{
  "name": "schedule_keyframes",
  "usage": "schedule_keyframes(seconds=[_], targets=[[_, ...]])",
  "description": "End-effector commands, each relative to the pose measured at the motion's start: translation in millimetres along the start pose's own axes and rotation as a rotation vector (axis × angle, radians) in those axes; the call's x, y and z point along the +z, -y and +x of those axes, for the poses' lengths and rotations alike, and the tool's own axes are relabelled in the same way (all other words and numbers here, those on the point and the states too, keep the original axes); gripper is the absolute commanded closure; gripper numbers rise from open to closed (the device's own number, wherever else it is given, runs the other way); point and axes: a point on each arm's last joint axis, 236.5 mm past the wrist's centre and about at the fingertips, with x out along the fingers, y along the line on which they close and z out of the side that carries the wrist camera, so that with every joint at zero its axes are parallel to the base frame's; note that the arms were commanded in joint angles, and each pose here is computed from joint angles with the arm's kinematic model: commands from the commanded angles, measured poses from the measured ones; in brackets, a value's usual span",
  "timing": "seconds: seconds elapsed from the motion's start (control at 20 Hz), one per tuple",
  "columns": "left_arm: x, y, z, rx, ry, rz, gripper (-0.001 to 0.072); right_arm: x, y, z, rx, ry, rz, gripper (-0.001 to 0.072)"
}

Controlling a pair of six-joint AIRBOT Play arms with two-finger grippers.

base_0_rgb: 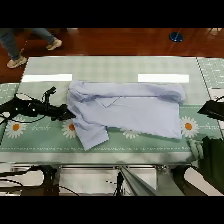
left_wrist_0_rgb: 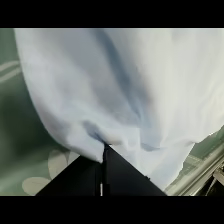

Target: Fold the shirts.

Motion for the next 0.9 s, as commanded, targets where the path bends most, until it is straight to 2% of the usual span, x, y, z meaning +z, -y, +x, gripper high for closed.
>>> schedule_keyframes(seconds=[0.0,0.1,0.15,0.35,0.65,0.85], targets=[[-8,6,-2,-0.034,-0.036,0.001,0.0682,-32,16,5,-0.012,-0.109,0.049,0.0161],[-11,9,-3,-0.043,-0.045,0.017,0.0682,-60,11,18,0.094,-0.178,0.160,0.0148],[-12,10,-3,-0.046,-0.047,0.021,0.0682,-72,5,25,0.153,-0.206,0.212,0.0108],[-11,11,-3,-0.053,-0.045,0.040,0.0681,-105,-9,51,0.229,-0.284,0.263,0.0107],[-11,11,-3,-0.053,-0.045,0.041,0.0681,-92,-29,71,0.324,-0.193,0.295,0.0115],[-11,11,-3,-0.053,-0.045,0.043,0.0681,-80,-29,73,0.329,-0.144,0.312,0.0116]])
